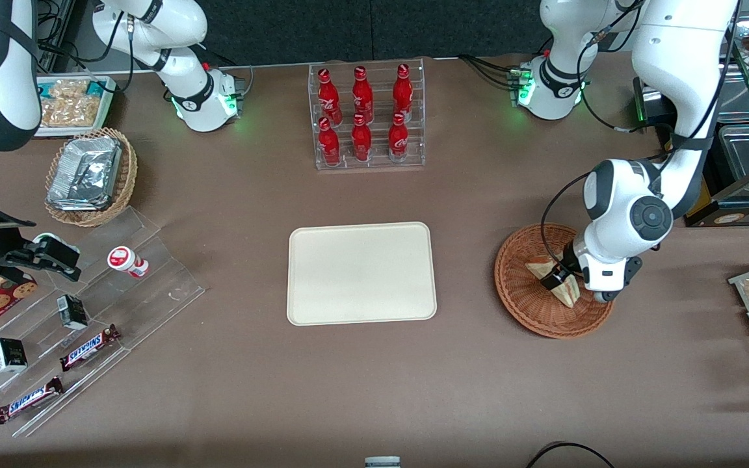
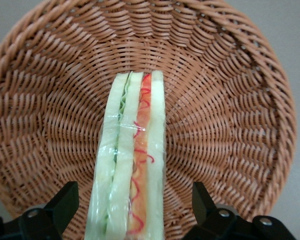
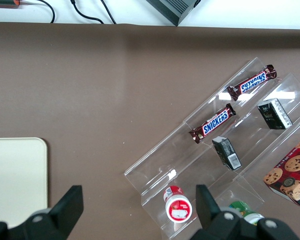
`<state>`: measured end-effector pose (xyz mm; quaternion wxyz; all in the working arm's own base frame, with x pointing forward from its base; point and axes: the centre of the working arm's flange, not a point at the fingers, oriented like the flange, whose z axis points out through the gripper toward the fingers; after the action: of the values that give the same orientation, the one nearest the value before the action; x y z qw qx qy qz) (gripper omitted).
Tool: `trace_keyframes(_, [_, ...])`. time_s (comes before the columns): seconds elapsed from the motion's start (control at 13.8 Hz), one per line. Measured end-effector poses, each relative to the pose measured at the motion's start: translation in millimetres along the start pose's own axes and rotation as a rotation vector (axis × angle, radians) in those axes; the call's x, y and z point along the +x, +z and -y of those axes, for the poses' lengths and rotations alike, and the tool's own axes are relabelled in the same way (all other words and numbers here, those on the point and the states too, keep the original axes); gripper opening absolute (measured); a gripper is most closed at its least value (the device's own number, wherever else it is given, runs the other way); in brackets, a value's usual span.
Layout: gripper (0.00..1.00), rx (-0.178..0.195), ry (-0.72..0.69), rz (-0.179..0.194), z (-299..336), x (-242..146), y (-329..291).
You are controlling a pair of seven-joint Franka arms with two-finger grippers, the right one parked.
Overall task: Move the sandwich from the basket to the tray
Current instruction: 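Lower the left gripper over the sandwich and close on it, then lift the sandwich with the left gripper and carry it toward the tray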
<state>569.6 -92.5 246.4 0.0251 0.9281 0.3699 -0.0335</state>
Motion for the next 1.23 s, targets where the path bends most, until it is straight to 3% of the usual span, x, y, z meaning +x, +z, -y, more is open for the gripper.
trace_keyframes(0.15, [0.96, -0.017, -0.002, -0.016, 4.1, -1.7, 13.9])
trace_keyframes(0.36, [0.62, -0.021, -0.002, -0.021, 8.1, -4.1, 23.0])
trace_keyframes(0.65, [0.27, -0.024, 0.016, -0.026, 6.4, -4.4, 20.3])
trace_keyframes(0.8, [0.23, -0.027, 0.09, -0.029, -0.3, -5.8, 7.3])
trace_keyframes(1.09, [0.22, 0.019, 0.322, 0.021, -49.8, -24.0, -67.5])
trace_keyframes(1.23, [0.19, 0.009, 0.435, 0.017, -87.2, -51.8, -97.7])
